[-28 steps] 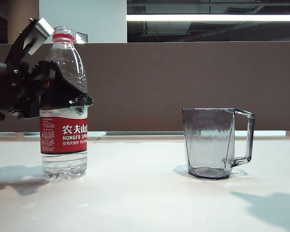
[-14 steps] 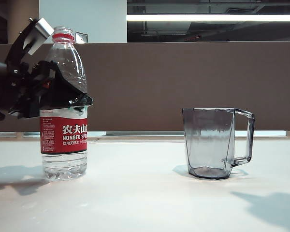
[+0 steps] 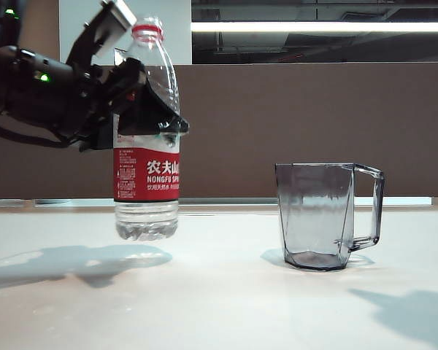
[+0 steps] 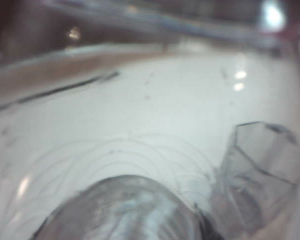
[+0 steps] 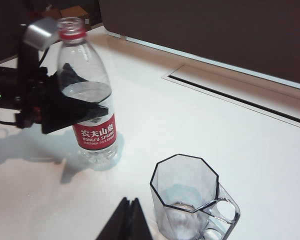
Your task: Pick up the mineral water bottle with the left hand on the table and pour water into the mug until it's half full.
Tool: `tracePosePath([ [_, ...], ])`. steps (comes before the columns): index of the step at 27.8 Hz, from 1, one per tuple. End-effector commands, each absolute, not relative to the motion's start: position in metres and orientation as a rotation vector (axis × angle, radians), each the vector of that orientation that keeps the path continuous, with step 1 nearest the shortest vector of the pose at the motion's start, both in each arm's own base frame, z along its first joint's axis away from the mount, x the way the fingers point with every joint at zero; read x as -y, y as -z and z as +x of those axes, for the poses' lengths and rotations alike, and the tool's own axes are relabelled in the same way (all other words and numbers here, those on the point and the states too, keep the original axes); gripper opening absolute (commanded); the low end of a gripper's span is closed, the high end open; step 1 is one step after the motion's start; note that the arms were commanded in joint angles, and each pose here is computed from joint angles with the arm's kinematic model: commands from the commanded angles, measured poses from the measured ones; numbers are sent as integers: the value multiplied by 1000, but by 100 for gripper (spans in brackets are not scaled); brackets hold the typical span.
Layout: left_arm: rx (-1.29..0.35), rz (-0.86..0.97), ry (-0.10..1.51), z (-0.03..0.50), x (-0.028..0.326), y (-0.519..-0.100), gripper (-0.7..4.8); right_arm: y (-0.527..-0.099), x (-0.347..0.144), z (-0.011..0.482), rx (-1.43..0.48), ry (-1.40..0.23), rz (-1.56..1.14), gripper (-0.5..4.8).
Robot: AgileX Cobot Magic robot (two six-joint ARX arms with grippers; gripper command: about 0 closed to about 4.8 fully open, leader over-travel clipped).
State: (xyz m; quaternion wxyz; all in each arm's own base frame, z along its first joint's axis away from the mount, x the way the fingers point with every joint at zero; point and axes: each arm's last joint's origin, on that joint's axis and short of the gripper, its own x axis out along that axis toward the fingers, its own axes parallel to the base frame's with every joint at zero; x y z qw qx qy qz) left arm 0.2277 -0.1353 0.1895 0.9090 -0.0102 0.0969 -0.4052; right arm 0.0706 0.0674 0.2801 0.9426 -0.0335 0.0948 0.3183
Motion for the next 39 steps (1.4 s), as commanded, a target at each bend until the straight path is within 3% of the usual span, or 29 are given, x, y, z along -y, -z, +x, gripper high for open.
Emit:
tracePosePath([
  [1,-215,-3,805,235,138,-200,272,-282,-67,70,-182,-648,-67,-3],
  [4,-223,48,805,239,140,-205,265,-279,-67,70,-212,-647,-82,-3],
  [7,-190,94,814,240,145,-212,213,-276,-66,69,-246,-645,-100,-3],
  [16,-163,299,768,227,181,-221,214,-273,-63,70,-271,-553,-91,-3],
  [31,-179,489,728,232,203,-225,214,-272,-63,70,-288,-548,-101,-3],
  [39,-207,735,698,244,241,-222,215,-272,-63,70,-288,-549,-101,-3],
])
